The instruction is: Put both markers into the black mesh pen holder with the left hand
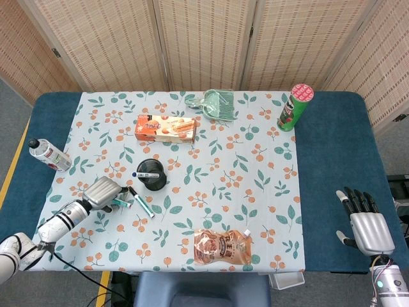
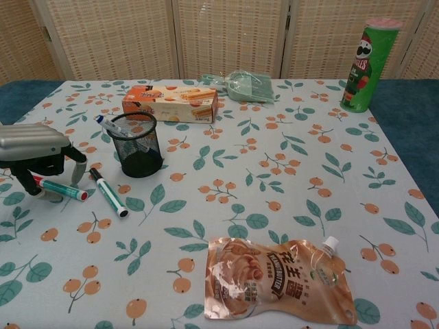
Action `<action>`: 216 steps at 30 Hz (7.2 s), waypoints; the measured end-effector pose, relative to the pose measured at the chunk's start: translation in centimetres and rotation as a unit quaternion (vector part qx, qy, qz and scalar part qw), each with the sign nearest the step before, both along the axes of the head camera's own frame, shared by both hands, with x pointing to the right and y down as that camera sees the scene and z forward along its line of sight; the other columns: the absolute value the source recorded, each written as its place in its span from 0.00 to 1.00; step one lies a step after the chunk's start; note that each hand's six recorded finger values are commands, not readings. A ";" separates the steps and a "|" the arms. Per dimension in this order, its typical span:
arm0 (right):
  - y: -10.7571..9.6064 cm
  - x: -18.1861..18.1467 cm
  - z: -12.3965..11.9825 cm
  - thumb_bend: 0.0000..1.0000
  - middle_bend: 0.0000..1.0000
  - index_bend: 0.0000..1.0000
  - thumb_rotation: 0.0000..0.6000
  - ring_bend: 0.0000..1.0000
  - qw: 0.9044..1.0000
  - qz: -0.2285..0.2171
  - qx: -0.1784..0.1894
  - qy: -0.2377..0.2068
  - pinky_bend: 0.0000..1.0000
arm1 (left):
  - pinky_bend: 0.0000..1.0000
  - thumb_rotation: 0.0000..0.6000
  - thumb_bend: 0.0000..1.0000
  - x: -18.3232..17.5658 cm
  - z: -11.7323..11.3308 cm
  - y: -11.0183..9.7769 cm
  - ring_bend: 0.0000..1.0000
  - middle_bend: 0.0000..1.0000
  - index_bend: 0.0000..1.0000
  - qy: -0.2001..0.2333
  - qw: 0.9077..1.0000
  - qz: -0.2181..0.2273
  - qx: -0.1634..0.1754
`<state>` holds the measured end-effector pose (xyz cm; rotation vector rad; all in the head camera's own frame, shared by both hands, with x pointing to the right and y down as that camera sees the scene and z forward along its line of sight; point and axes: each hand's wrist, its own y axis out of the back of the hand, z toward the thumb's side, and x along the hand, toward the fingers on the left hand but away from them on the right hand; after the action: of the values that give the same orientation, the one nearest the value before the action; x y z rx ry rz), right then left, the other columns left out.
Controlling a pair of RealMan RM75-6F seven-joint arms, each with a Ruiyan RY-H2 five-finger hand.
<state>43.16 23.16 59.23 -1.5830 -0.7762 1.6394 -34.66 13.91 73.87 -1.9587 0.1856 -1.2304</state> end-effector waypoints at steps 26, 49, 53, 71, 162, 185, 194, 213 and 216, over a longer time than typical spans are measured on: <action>-0.2 0.0 -0.1 0.21 0.00 0.10 1.00 0.00 1.000 -0.004 0.009 0.000 0.02 | 0.96 1.00 0.36 0.8 0.7 -0.3 0.93 1.00 0.66 0.015 1.000 0.003 -0.003; -0.5 0.1 -0.5 0.21 0.00 0.10 1.00 0.00 1.000 -0.008 0.003 -0.029 0.02 | 0.95 1.00 0.36 0.9 -15.6 -5.8 0.93 1.00 0.62 0.263 0.907 -0.323 -0.063; -0.6 0.2 -0.8 0.21 0.00 0.10 1.00 0.00 0.999 -0.006 0.005 -0.032 0.02 | 0.95 1.00 0.36 2.8 -17.2 -8.2 0.93 1.00 0.62 0.324 0.857 -0.388 -0.100; -0.4 0.7 -0.8 0.21 0.00 0.10 1.00 0.00 0.999 -0.003 -0.010 -0.046 0.02 | 0.94 1.00 0.36 11.1 -9.3 -11.3 0.93 1.00 0.63 0.411 0.771 -0.443 -0.202; 1.3 -1.4 0.9 0.21 0.00 0.12 1.00 0.00 0.997 -0.048 -0.053 -0.036 0.02 | 0.90 1.00 0.26 3.2 -6.2 1.8 0.83 0.93 0.40 0.146 0.987 0.058 0.027; 0.7 -0.8 0.4 0.21 0.00 0.12 1.00 0.00 0.997 -0.042 -0.047 -0.047 0.02 | 0.90 1.00 0.40 7.4 -0.2 1.1 0.85 0.94 0.47 0.123 0.988 0.093 -0.013; 0.7 -0.8 0.0 0.21 0.00 0.12 1.00 0.00 0.997 -0.043 -0.044 -0.052 0.02 | 0.90 1.00 0.40 7.1 0.7 1.5 0.85 0.94 0.47 0.112 0.989 0.097 -0.020; 0.6 -0.7 -0.1 0.21 0.00 0.12 1.00 0.00 0.997 -0.044 -0.039 -0.053 0.02 | 0.90 1.00 0.40 7.0 1.7 2.4 0.85 0.96 0.63 0.120 0.989 0.081 -0.027; 0.6 -0.8 -0.1 0.21 0.00 0.12 1.00 0.00 0.997 -0.044 -0.040 -0.053 0.02 | 0.90 1.00 0.40 7.0 1.1 2.1 0.85 0.96 0.64 0.131 0.988 0.074 -0.020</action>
<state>42.40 23.76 59.14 -1.7475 -0.6924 1.5494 -27.64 16.00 75.01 -2.1257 0.1465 -0.8861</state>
